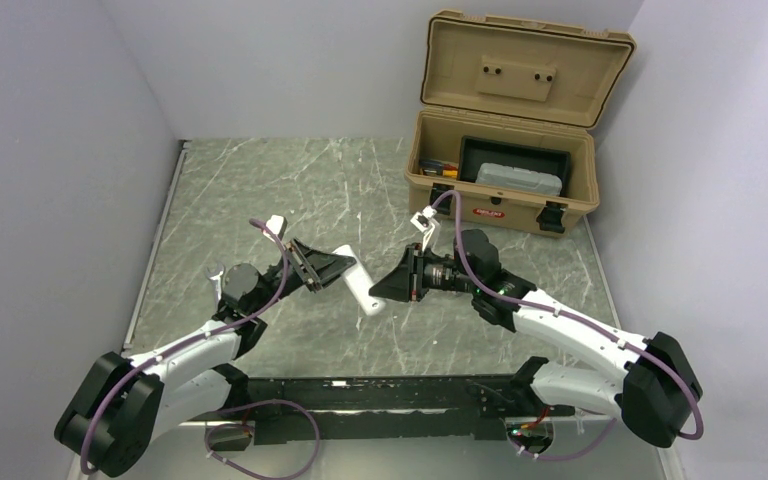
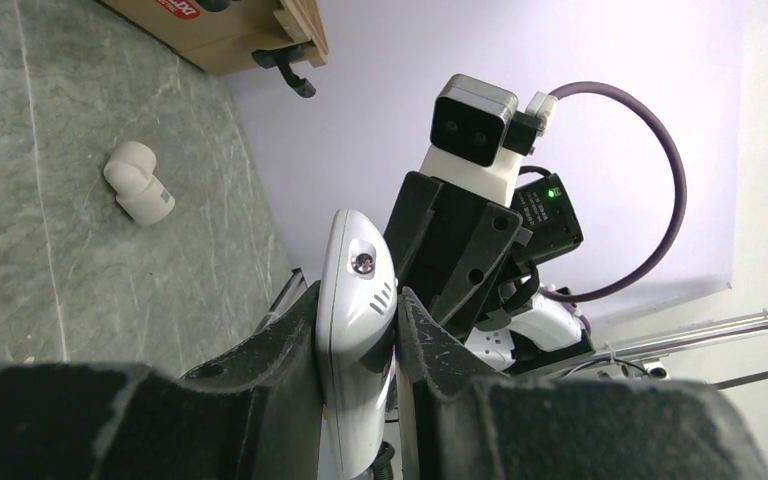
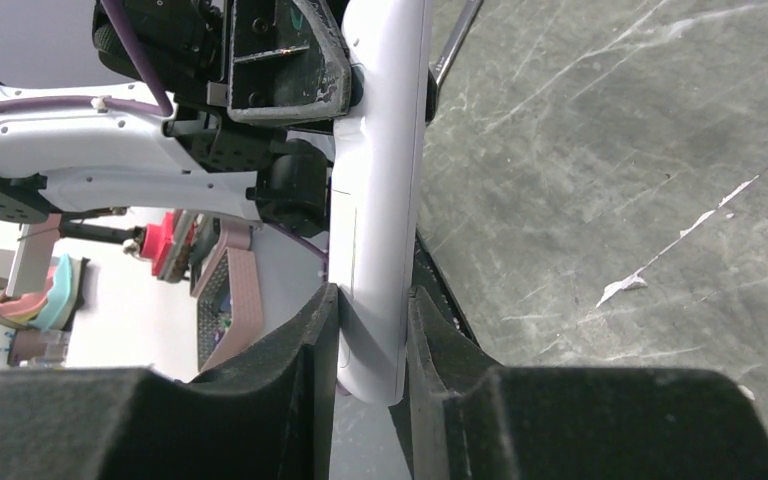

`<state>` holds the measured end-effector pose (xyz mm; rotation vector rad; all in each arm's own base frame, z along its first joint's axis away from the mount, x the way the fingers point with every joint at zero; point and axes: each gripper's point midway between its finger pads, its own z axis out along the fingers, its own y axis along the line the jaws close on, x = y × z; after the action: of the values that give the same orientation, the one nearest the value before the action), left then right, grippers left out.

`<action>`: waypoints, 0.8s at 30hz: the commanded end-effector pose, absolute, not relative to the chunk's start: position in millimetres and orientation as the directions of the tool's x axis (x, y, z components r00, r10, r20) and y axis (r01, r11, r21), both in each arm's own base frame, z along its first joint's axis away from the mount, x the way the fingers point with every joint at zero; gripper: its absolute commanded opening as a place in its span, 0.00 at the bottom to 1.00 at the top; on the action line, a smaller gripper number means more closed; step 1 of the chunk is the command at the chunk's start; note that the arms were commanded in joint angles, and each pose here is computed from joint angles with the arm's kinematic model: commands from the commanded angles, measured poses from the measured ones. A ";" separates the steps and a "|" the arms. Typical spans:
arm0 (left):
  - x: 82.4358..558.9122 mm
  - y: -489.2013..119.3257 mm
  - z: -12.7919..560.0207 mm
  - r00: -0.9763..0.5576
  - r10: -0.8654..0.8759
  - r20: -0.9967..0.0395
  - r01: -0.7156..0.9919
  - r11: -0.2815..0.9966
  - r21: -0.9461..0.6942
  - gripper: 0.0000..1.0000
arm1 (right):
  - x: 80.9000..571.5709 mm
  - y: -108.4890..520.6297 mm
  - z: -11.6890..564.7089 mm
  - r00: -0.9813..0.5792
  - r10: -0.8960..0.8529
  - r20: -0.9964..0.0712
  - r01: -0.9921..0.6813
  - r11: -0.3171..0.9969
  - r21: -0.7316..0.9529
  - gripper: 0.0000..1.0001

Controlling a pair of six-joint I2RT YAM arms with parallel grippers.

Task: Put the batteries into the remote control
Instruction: Load the battery cover into the remote control.

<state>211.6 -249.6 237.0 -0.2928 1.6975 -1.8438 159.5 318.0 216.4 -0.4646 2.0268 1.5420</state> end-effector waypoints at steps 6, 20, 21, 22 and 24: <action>209.3 -250.2 261.9 -0.785 -0.566 -0.252 0.339 -0.051 -0.939 0.00 | 166.6 317.8 222.6 -0.754 0.079 -0.653 -0.610 0.286 0.739 0.48; 209.7 -250.0 262.8 -0.781 -0.568 -0.259 0.345 -0.048 -0.937 0.00 | 165.3 320.3 222.6 -0.757 0.070 -0.650 -0.612 0.270 0.743 0.58; 209.9 -250.0 262.9 -0.781 -0.568 -0.260 0.346 -0.046 -0.937 0.00 | 165.1 320.8 222.4 -0.757 0.067 -0.650 -0.613 0.268 0.743 0.58; 210.0 -249.9 262.6 -0.780 -0.569 -0.260 0.345 -0.044 -0.937 0.00 | 164.7 321.3 221.1 -0.760 0.062 -0.647 -0.612 0.267 0.745 0.58; 210.4 -250.4 261.7 -0.782 -0.567 -0.258 0.342 -0.044 -0.939 0.00 | 164.6 321.9 220.3 -0.763 0.060 -0.644 -0.610 0.266 0.747 0.56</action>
<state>212.6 -250.1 236.9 -0.3128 1.7002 -1.8595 164.0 318.0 212.7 -0.4655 2.0249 1.5132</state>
